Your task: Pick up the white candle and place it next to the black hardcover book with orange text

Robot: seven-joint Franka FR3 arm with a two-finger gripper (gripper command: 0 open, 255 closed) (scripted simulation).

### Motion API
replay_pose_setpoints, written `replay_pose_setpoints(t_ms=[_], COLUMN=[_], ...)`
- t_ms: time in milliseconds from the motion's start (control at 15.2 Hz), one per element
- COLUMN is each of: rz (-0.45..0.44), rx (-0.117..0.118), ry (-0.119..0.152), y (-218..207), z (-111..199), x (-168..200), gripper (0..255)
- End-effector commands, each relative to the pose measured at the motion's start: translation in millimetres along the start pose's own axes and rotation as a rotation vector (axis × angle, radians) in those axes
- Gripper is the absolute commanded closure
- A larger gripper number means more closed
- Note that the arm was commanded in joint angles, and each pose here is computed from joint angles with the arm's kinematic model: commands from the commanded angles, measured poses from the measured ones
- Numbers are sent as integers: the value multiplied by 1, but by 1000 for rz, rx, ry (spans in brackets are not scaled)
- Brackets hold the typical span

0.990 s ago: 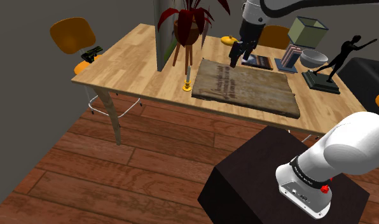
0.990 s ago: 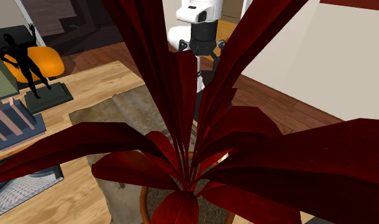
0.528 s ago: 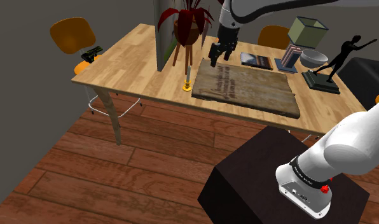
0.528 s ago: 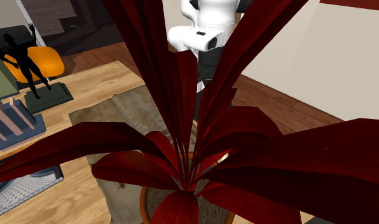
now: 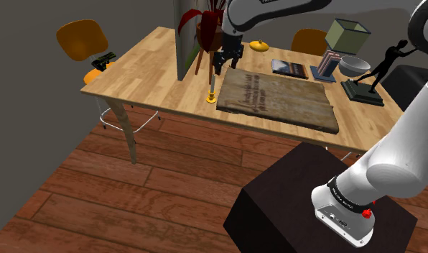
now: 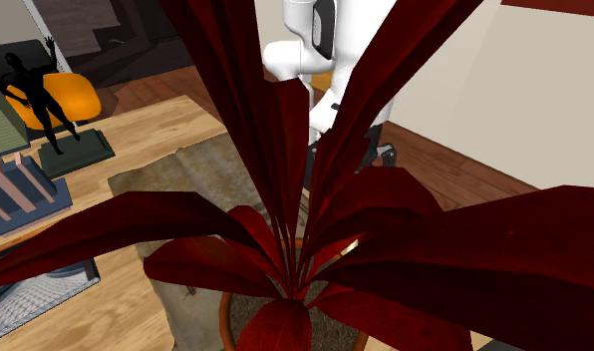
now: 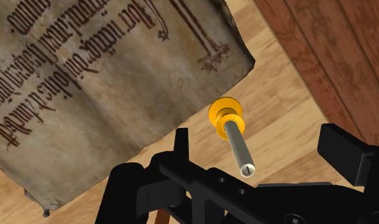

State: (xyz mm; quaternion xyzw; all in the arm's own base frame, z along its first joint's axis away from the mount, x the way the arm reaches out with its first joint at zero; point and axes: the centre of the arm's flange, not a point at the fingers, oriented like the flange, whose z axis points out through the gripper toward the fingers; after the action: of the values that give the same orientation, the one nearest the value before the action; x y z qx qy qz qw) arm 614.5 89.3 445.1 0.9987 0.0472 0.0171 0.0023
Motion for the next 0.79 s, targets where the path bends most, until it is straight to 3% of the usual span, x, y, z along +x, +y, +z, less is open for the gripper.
replay_pose_setpoints(t_ms=[0,198,726], rz=[3,6,6], rx=[4,8,8], ry=[2,4,4], y=[-4,-10,-10], z=[14,26,66], x=[25,52,52], gripper=[0,0,0])
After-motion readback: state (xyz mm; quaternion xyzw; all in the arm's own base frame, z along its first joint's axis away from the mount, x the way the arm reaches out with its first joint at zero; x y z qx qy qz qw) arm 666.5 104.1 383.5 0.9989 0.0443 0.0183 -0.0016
